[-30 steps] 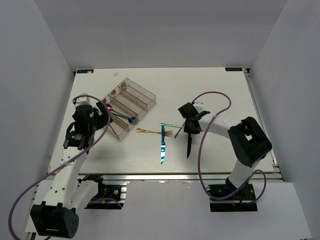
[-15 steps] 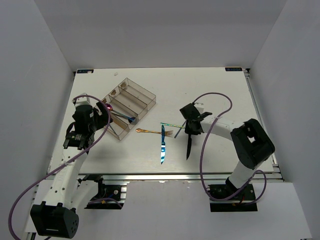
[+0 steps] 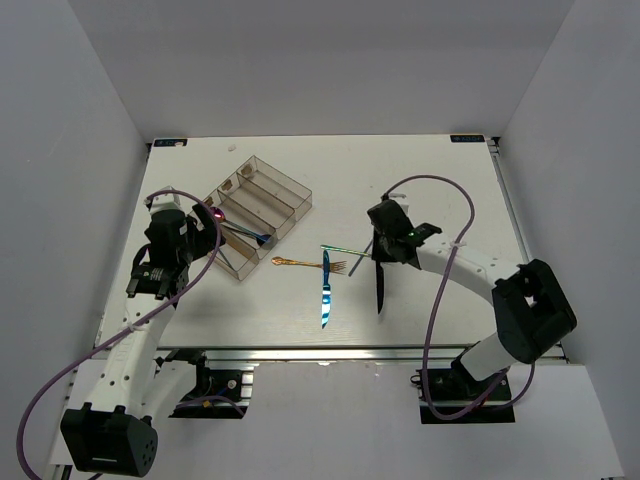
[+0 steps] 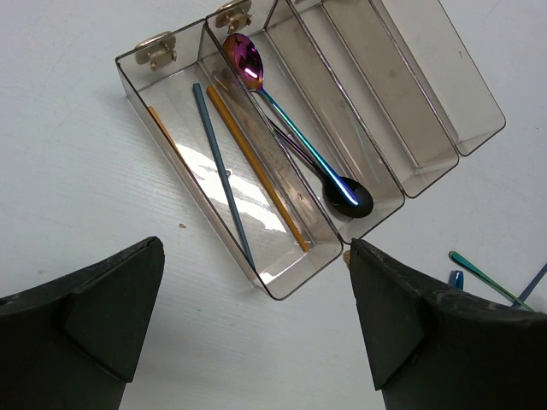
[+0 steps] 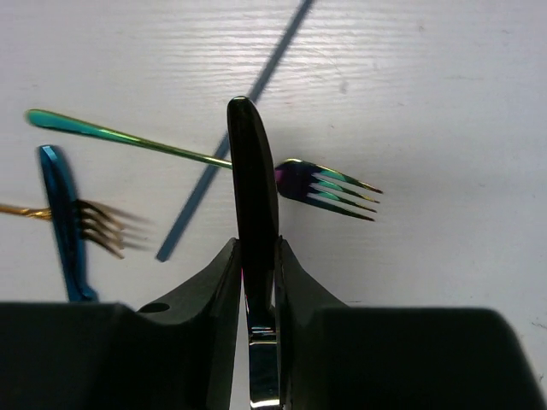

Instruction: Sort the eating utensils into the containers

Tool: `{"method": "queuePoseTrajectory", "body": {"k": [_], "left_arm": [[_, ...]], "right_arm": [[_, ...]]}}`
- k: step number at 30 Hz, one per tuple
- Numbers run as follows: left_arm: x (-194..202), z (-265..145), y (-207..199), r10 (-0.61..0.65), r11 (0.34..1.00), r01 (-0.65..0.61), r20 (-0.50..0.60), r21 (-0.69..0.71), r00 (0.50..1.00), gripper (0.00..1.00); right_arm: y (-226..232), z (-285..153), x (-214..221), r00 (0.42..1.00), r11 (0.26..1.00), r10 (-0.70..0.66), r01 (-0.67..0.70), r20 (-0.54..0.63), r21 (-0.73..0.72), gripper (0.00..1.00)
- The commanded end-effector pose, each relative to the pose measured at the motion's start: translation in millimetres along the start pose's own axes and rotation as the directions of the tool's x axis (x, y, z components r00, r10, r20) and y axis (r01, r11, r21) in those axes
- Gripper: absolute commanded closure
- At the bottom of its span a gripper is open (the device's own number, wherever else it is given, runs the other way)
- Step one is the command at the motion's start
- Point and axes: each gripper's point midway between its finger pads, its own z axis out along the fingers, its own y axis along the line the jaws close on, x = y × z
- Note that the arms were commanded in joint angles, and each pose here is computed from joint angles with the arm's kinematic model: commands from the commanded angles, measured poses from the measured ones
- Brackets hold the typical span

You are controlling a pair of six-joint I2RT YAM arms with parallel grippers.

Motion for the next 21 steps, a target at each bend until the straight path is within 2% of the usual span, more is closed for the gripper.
{"method": "queuePoseTrajectory", "body": {"k": [1,5,6,8,9,10,14,15,16,17,19,20,21], "left_arm": [[-0.5,-2.0,-1.2,0.005,1.0,-0.005,0.005,0.007,1.0,0.02],[-3.3,-3.9,1.5,0.001,1.0,-0.001,0.019,-0.007,1.0,0.02],[-4.1,-4.5,1.7,-0.001,1.0,0.002,0.023,-0.008,1.0,0.02],[-4.9,-5.1,2.1,-0.002,1.0,0.003,0.028,-0.009,1.0,0.02],[-5.7,-5.7,2.5,-0.003,1.0,0.003,0.032,-0.01,0.999,0.02],[-5.8,-5.7,2.7,-0.003,1.0,0.003,0.033,-0.012,0.999,0.02],[-5.9,-6.0,2.2,-0.002,1.0,0.002,0.032,-0.009,1.0,0.02],[-5.7,-6.0,1.7,-0.002,1.0,0.002,0.03,-0.006,1.0,0.02],[-5.5,-6.1,1.5,-0.002,1.0,0.002,0.03,-0.005,1.0,0.02],[-5.4,-6.1,1.2,-0.002,1.0,0.002,0.029,-0.004,1.0,0.02],[-4.6,-6.0,0.1,-0.002,1.0,0.001,0.026,0.003,1.0,0.02],[-4.9,-5.9,-0.1,-0.002,1.0,0.002,0.027,0.004,1.0,0.02],[-4.0,-5.4,-0.7,-0.002,1.0,0.001,0.024,0.007,1.0,0.02]], "right_arm": [[48.6,-27.5,-56.7,0.991,0.978,-0.003,0.032,0.136,-0.207,1.0],[103.5,-46.6,-96.1,0.982,0.923,-0.026,0.096,0.188,-0.374,1.0],[123.7,-60.1,-119.7,0.972,0.894,-0.011,0.114,0.233,-0.432,1.0],[144.9,-54.5,-132.6,0.968,0.875,-0.022,0.139,0.249,-0.464,1.0],[163.5,-67.5,-157.6,0.955,0.843,0.004,0.157,0.297,-0.515,1.0],[173.6,-54.3,-160.1,0.957,0.837,-0.002,0.161,0.292,-0.522,1.0],[226.7,-62.8,-201.2,0.939,0.73,0.043,0.204,0.342,-0.652,1.0],[239.6,-53.3,-199.5,0.943,0.698,0.037,0.212,0.33,-0.684,1.0],[253.8,-68.2,-224.5,0.915,0.657,0.09,0.243,0.394,-0.714,1.0],[262.0,-70.6,-231.4,0.904,0.633,0.104,0.262,0.415,-0.728,1.0],[278.5,-53.2,-232.9,0.903,0.596,0.104,0.28,0.418,-0.753,1.0],[288.4,-69.2,-253.2,0.874,0.564,0.136,0.32,0.467,-0.761,1.0],[296.5,-50.5,-248.8,0.879,0.553,0.121,0.326,0.46,-0.767,1.0]]}}
